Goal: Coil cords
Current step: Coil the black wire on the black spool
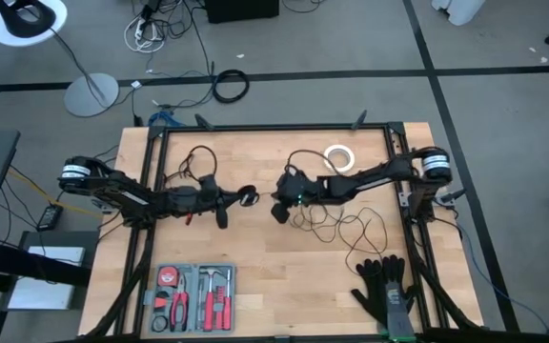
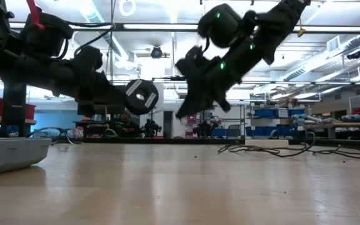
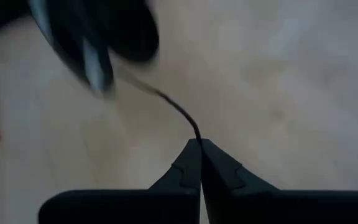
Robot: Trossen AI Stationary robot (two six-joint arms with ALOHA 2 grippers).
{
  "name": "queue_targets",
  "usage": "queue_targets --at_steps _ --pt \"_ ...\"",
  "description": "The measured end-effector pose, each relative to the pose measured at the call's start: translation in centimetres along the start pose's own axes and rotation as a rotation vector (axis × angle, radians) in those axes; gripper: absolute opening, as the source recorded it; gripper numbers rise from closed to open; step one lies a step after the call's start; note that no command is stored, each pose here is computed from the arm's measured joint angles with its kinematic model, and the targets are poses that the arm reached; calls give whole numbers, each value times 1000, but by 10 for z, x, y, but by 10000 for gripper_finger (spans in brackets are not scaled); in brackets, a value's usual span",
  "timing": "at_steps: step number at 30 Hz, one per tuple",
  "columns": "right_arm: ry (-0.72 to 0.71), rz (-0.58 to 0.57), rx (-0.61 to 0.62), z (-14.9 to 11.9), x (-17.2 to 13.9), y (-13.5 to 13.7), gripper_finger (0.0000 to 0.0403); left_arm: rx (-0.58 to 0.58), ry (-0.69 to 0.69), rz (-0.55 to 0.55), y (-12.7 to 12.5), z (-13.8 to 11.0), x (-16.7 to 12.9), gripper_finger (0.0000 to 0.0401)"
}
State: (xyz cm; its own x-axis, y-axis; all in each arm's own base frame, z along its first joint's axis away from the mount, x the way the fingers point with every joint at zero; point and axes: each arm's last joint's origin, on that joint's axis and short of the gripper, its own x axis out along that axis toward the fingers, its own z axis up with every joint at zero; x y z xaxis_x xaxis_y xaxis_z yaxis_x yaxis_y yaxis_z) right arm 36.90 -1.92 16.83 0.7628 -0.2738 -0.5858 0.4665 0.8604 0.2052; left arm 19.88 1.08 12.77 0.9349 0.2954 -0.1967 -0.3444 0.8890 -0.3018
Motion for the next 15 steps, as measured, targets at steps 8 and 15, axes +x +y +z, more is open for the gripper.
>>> queue_targets --at_steps 8,15 --pt "-135 85 4 27 -16 0 1 82 154 108 -7 5 21 0" --pt "-179 141 -12 28 -15 8 0 206 200 197 -23 32 44 0"
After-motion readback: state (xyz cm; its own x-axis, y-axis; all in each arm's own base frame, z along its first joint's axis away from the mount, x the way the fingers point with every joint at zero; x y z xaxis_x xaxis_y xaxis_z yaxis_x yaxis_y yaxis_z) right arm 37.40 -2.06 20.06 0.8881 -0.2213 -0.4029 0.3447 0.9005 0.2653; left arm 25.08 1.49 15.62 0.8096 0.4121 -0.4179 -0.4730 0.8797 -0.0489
